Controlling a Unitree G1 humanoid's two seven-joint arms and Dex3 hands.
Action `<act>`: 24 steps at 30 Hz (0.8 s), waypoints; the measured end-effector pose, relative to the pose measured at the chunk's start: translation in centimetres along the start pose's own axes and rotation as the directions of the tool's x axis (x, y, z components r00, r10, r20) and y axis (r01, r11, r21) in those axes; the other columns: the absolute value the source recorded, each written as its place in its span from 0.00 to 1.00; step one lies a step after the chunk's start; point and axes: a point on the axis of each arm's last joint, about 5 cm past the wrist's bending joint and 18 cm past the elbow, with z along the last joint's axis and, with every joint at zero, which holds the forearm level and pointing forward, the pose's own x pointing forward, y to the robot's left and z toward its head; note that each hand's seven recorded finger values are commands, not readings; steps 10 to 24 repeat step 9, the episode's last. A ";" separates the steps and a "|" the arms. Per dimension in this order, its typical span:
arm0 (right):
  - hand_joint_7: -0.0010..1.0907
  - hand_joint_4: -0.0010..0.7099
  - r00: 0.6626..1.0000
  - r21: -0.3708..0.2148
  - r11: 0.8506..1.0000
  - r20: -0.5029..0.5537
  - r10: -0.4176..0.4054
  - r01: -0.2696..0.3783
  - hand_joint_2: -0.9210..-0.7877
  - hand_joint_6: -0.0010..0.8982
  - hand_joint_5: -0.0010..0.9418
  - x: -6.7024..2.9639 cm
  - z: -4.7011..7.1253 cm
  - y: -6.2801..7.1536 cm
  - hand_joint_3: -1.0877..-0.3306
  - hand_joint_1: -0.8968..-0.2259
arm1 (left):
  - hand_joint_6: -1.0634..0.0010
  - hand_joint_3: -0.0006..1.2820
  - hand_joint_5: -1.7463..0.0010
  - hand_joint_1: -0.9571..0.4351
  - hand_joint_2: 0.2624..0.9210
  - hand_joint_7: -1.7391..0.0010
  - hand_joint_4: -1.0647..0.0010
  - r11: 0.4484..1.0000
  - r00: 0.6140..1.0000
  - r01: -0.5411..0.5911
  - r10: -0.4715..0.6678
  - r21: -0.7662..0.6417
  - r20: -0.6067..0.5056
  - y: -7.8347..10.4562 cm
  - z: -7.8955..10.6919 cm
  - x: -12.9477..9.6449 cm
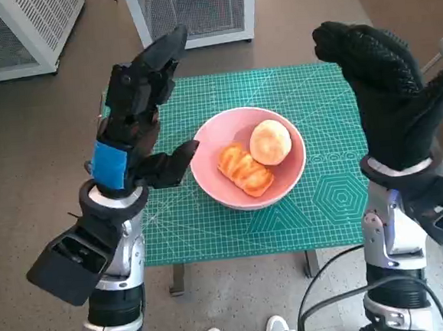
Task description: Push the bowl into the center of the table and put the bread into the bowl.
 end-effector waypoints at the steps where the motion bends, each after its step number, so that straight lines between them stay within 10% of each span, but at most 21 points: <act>1: 0.56 0.62 1.000 0.001 1.000 0.000 0.001 -0.001 0.00 0.21 0.02 0.02 0.0 0.0 0.84 0.71 | 1.00 0.38 0.99 0.21 1.00 0.68 0.84 1.000 1.000 0.000 0.000 0.001 0.000 0.0 0.0 0.0; 24: 0.57 0.62 1.000 0.003 1.000 -0.001 0.010 -0.010 0.00 0.21 0.02 0.08 0.0 0.2 0.84 0.71 | 1.00 0.37 0.99 0.22 1.00 0.68 0.84 1.000 1.000 -0.004 0.004 0.005 -0.003 0.2 0.2 0.0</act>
